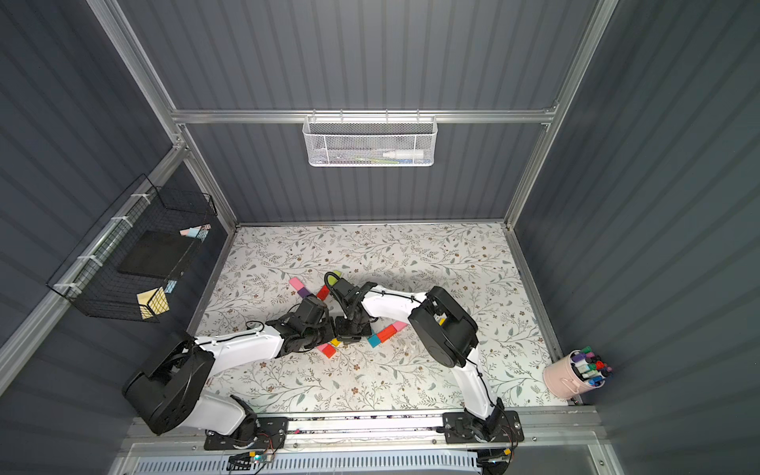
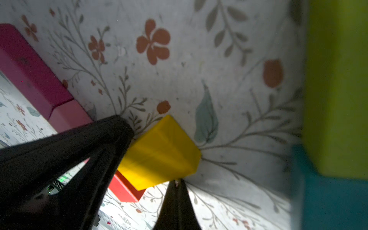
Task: Assemble the letter v with building blocks
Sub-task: Assemble the building block at the center of the board.
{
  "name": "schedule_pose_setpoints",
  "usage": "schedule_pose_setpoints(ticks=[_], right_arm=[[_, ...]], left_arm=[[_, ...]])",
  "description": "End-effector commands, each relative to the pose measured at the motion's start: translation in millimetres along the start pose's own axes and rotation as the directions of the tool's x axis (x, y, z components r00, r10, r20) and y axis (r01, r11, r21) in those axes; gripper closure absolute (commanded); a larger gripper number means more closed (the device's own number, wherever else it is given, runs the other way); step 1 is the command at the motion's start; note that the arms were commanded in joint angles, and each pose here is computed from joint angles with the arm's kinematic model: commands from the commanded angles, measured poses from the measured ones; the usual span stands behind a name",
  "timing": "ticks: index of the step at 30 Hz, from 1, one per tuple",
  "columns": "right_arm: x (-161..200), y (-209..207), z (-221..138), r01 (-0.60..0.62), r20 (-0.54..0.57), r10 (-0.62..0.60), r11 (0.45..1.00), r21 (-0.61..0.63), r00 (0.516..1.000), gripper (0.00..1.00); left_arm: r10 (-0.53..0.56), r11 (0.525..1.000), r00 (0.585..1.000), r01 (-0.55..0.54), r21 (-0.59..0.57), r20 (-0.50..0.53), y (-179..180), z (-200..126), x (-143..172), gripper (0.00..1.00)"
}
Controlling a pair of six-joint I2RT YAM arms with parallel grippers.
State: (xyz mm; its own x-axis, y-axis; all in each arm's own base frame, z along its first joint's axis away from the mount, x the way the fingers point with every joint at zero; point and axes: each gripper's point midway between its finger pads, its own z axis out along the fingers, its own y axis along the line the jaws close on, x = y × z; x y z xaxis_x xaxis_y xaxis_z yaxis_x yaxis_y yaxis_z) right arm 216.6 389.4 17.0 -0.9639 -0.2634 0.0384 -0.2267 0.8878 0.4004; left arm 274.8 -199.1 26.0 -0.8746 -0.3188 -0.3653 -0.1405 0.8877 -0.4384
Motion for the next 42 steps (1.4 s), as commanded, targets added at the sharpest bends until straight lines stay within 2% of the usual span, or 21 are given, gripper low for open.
schedule_pose_setpoints(ticks=[1,10,16,19,22,26,31,37,42], right_arm=[[0,2,0,0.001,-0.006,-0.001,1.000,-0.005,1.000,1.00],[4,5,-4,0.015,0.000,-0.015,1.000,-0.005,1.000,1.00],[3,1,-18,0.026,0.063,-0.029,0.999,0.036,0.998,1.00],[2,4,-27,0.041,0.094,-0.044,0.998,0.039,0.995,1.00],[-2,11,-35,0.061,0.123,-0.063,0.998,0.023,0.990,1.00],[-12,7,-56,0.049,0.204,-0.064,0.996,0.075,0.977,1.00],[-28,-18,-100,-0.016,0.327,-0.034,0.989,0.149,0.944,1.00],[-34,-61,-147,-0.137,0.408,0.074,0.983,0.126,0.910,1.00],[-35,-78,-174,-0.164,0.456,0.096,0.980,0.111,0.885,1.00]], left_arm=[[-0.002,1.000,1.000,0.002,0.006,-0.012,-2,-2,6,1.00],[-0.003,1.000,1.000,0.003,-0.003,-0.006,-1,-4,5,1.00],[-0.014,1.000,1.000,0.014,0.002,0.000,-3,-8,3,1.00],[-0.067,0.998,0.996,0.066,0.009,0.053,-7,-18,-13,1.00],[-0.088,0.995,0.984,0.095,-0.036,0.155,-7,-35,-41,1.00],[-0.043,0.999,0.978,0.045,-0.005,0.203,-23,-46,-63,1.00],[0.077,0.996,0.981,-0.069,-0.050,0.177,-30,-31,-68,1.00],[0.108,0.994,0.988,-0.108,-0.008,0.107,-38,-9,-52,1.00],[0.132,0.991,0.988,-0.132,0.003,0.086,-45,-3,-44,1.00]])
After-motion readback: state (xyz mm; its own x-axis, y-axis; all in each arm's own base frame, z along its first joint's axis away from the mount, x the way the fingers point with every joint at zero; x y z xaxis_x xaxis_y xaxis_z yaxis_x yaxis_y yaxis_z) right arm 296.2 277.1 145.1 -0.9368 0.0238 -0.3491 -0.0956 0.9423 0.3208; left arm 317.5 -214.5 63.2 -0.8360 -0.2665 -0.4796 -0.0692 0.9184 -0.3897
